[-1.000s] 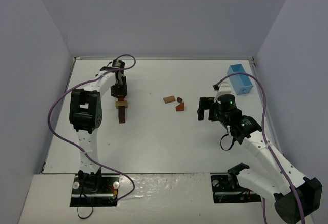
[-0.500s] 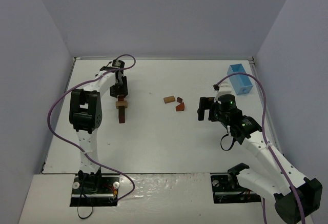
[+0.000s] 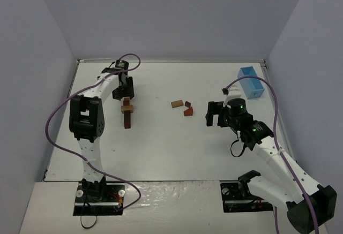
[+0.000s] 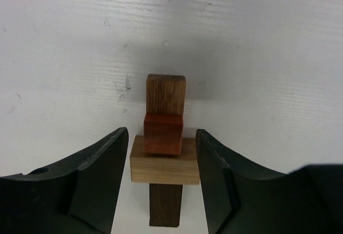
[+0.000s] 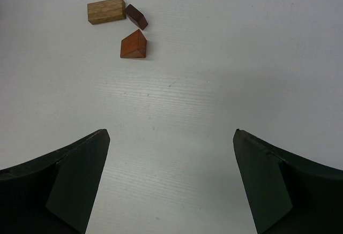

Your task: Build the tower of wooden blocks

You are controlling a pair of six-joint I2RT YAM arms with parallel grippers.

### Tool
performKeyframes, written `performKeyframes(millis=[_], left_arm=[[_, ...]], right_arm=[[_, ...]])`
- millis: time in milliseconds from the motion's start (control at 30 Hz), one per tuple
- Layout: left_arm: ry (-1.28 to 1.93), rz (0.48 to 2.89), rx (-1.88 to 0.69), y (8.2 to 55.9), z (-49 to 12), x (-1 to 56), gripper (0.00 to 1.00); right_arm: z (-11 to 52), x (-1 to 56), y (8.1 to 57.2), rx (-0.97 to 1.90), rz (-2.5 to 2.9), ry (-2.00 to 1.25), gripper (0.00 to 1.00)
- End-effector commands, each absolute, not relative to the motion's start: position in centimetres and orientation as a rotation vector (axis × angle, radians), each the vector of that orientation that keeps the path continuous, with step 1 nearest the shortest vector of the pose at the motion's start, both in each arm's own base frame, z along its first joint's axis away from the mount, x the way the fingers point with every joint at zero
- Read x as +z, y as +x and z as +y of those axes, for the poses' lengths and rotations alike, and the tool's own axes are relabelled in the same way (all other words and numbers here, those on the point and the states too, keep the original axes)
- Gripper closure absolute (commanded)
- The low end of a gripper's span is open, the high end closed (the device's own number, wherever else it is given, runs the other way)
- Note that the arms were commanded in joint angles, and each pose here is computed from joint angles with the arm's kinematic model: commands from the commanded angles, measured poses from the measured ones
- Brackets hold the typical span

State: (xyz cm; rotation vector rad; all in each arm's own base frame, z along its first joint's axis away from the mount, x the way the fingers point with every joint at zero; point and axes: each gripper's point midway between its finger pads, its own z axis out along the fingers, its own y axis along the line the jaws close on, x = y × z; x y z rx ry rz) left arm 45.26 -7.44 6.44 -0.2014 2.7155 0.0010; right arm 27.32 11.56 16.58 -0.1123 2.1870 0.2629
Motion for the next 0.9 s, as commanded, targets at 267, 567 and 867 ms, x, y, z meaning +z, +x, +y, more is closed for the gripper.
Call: performKeyframes(millis=[267,567,867], left_arm=[[-0.077,2.298,-0.194,43.5,-8.3,25.9,0.47],[0.032,2.351,-0.298,36.1,-8.8,23.8,0.47],[0.007,2.397,-0.317,30.9,-8.1,21.1,0.47]], right_arm=[[14.6,15.6,32.1,0.275,2.256,-0.148,0.04],[20.3,13.9,37.9,0.308,2.297,-0.31,0.17],[26.9,10.1,42.9,0.247,2.3,-0.538,0.1]])
